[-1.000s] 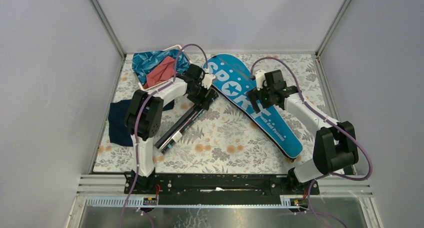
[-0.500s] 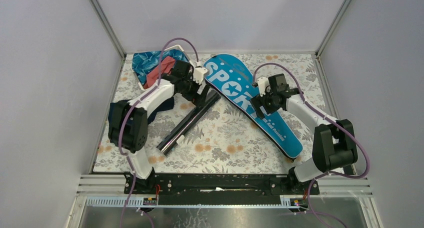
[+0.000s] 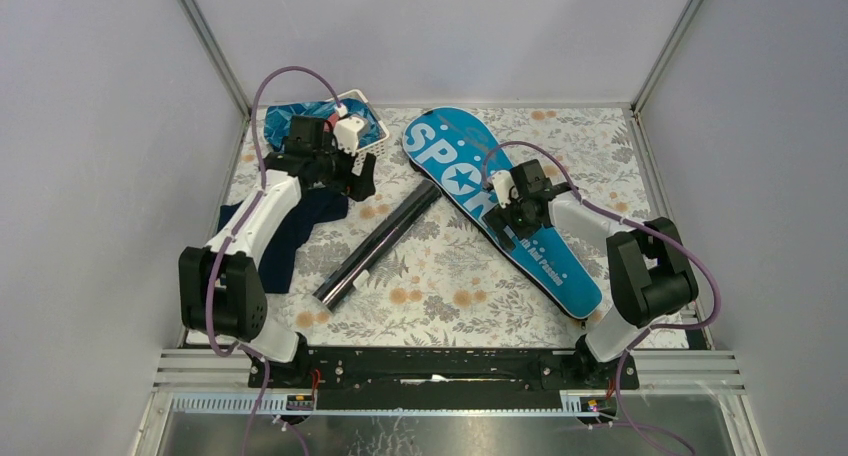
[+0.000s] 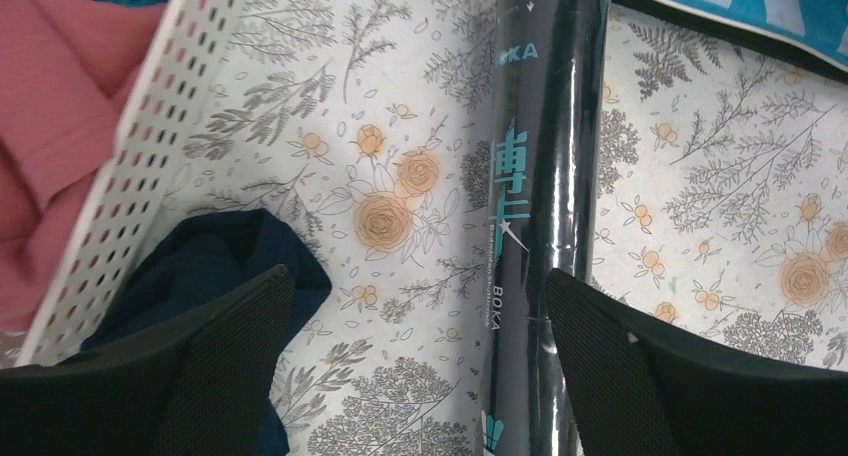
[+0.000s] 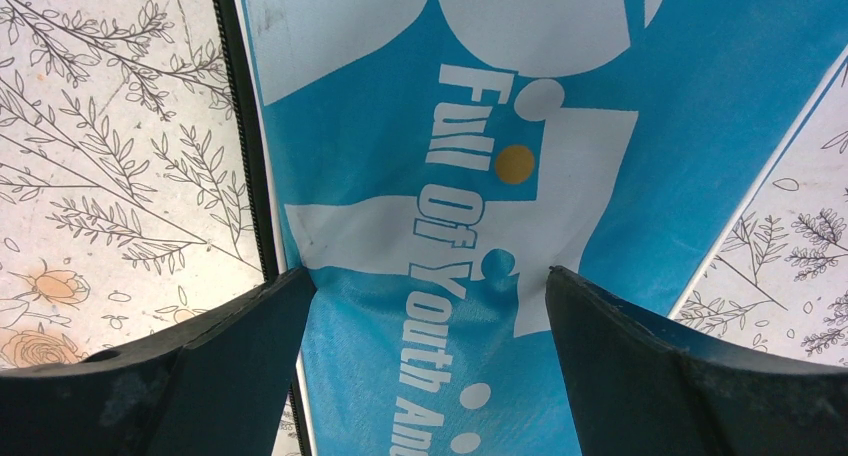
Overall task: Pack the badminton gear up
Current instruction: Reset both arms
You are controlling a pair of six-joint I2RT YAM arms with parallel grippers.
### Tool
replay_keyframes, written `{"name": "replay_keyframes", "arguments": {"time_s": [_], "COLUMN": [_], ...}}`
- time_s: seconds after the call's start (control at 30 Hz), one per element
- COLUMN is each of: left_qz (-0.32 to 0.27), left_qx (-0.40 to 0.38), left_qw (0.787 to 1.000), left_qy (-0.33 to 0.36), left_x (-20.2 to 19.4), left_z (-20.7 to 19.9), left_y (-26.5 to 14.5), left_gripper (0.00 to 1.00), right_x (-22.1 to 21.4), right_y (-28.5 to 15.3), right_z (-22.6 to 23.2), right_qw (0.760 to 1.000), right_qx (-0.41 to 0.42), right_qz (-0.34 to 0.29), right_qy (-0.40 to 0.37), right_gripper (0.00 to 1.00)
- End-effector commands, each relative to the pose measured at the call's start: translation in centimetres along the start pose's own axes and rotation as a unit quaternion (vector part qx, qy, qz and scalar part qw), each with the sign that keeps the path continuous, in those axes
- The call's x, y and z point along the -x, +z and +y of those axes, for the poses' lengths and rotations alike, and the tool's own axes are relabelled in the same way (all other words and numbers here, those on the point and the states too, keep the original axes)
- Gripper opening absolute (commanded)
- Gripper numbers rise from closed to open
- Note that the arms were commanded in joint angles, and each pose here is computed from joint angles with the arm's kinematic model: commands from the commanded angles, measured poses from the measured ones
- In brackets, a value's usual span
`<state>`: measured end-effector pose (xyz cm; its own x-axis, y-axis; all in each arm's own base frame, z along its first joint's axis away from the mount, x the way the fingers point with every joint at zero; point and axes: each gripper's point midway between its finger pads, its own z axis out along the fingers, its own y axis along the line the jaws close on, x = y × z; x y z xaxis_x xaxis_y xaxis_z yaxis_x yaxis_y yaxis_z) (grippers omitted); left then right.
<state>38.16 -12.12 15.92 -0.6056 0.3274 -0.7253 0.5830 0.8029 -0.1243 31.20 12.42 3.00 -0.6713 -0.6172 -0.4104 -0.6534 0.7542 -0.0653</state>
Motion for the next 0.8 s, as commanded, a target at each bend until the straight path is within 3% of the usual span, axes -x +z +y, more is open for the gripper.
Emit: {"name": "replay_keyframes", "arguments": {"time_s": [0.0,0.47,0.63,0.77], "left_qz": [-0.066,-0.164,-0.254,-0.314], "left_qx": [0.01,0.075,0.17,0.203], "left_qw": [0.998,0.983,0.952,0.928], "left_qy": [0.006,-0.017,-0.021,-0.008], "left_x": [2.6,5.3,7.4,8.7], "left_z": [0.7,2.6,3.9,3.5], "left_y": [-1.8,-7.4,-12.4,-15.9], "left_gripper": [0.99,0.99,0.99,0.99], "right_x": [3.6,8.1,9.0,9.9], "right_y": [-2.4,-13.9,-17.8,-21.4], "right_z": [0.1,-1.1,-2.4,-3.7], "right_qw": [0.998,0.971,0.957,0.937], "right_qx": [-0.002,-0.066,-0.095,-0.137], "right_qz": [-0.058,-0.228,-0.275,-0.319], "right_qy": [0.0,0.009,0.019,0.038], "right_gripper": [0.97,1.0,1.0,1.0]}}
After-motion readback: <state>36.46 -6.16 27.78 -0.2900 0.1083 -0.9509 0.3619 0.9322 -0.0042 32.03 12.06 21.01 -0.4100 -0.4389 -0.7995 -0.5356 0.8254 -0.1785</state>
